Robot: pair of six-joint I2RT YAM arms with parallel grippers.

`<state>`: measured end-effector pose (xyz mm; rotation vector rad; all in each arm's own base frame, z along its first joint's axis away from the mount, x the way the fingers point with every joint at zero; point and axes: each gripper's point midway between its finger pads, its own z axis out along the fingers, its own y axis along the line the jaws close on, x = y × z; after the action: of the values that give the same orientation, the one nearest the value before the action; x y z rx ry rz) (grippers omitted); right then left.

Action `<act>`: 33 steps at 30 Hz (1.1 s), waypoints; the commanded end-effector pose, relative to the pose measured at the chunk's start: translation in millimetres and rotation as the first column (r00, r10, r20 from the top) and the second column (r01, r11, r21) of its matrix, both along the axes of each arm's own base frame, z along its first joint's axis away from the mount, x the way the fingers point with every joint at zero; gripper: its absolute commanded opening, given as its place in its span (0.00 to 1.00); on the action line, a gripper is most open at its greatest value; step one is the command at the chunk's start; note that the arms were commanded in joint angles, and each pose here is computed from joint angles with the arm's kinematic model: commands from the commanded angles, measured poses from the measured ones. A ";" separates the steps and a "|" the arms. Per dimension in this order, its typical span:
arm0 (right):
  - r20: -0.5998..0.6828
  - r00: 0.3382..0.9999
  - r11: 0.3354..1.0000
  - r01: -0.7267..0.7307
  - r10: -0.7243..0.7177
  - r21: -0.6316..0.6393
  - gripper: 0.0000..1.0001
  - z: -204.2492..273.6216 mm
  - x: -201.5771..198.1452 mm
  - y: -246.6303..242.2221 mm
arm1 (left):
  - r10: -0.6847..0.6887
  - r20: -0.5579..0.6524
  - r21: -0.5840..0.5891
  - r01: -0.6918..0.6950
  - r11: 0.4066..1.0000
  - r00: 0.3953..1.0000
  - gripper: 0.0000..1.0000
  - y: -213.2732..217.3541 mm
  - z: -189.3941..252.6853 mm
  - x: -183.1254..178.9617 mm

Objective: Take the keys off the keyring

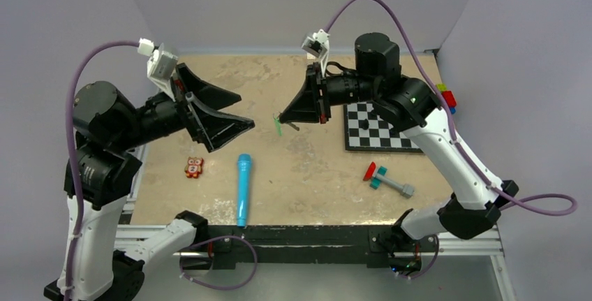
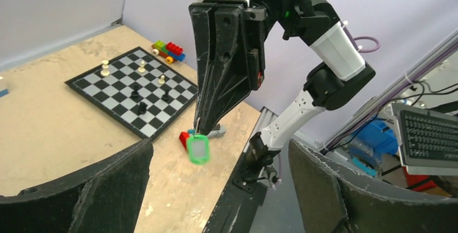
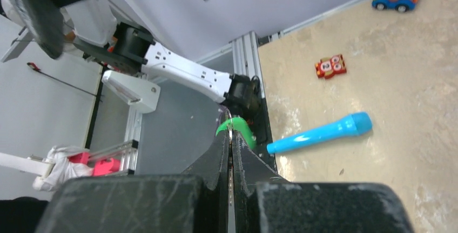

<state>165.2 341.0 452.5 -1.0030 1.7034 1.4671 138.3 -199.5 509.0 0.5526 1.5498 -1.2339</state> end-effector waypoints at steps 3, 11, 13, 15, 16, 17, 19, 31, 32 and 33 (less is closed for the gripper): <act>-0.033 0.999 0.979 -0.024 0.018 -0.204 0.00 -54.0 -11.2 -14.9 | -0.014 0.015 0.173 0.012 0.985 1.000 0.92 4.9 -34.0 2.1; -0.092 0.995 0.905 0.001 -0.045 -0.425 0.00 -114.0 -18.1 -8.2 | -0.095 -0.073 0.212 0.108 0.971 0.993 0.89 -7.5 -80.8 10.4; -0.103 0.994 0.893 -0.023 -0.026 -0.450 0.00 -121.3 -26.0 -6.0 | -0.093 -0.108 0.228 0.116 0.967 0.990 0.91 -7.5 -90.8 11.7; -0.107 0.994 0.895 -0.029 -0.020 -0.444 0.00 -120.7 -29.8 -3.7 | -0.101 -0.177 0.244 0.143 0.959 0.979 0.96 -8.2 -101.3 10.3; -0.108 0.994 0.902 -0.026 -0.024 -0.432 0.00 -118.5 -30.2 -2.3 | -0.090 -0.226 0.256 0.148 0.955 0.970 0.97 -8.3 -108.6 13.0; -0.107 0.994 0.907 -0.015 -0.033 -0.421 0.00 -116.5 -29.4 -1.4 | -0.068 -0.282 0.269 0.147 0.952 0.957 0.97 -8.0 -116.6 16.3; -0.108 0.994 0.916 -0.012 -0.034 -0.401 0.00 -113.7 -29.7 0.5 | -0.078 -0.367 0.261 0.183 0.948 0.927 0.95 -11.8 -129.8 19.4; -0.063 0.984 0.960 -0.179 0.170 -0.213 0.00 -62.9 -56.1 9.3 | -0.274 -0.296 0.173 0.333 0.927 0.915 0.71 -17.2 -116.9 -15.0; -0.057 0.982 0.962 -0.189 0.182 -0.195 0.00 -56.7 -57.2 10.6 | -0.278 -0.281 0.168 0.332 0.928 0.919 0.70 -16.6 -112.0 -17.5; -0.055 0.980 0.963 -0.198 0.191 -0.183 0.00 -52.7 -58.0 12.2 | -0.283 -0.270 0.164 0.334 0.928 0.920 0.69 -16.1 -107.6 -20.0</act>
<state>121.7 351.2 339.9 -1.2278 2.1181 1.3406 138.9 -217.6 369.7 0.7405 2.0112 -1.3886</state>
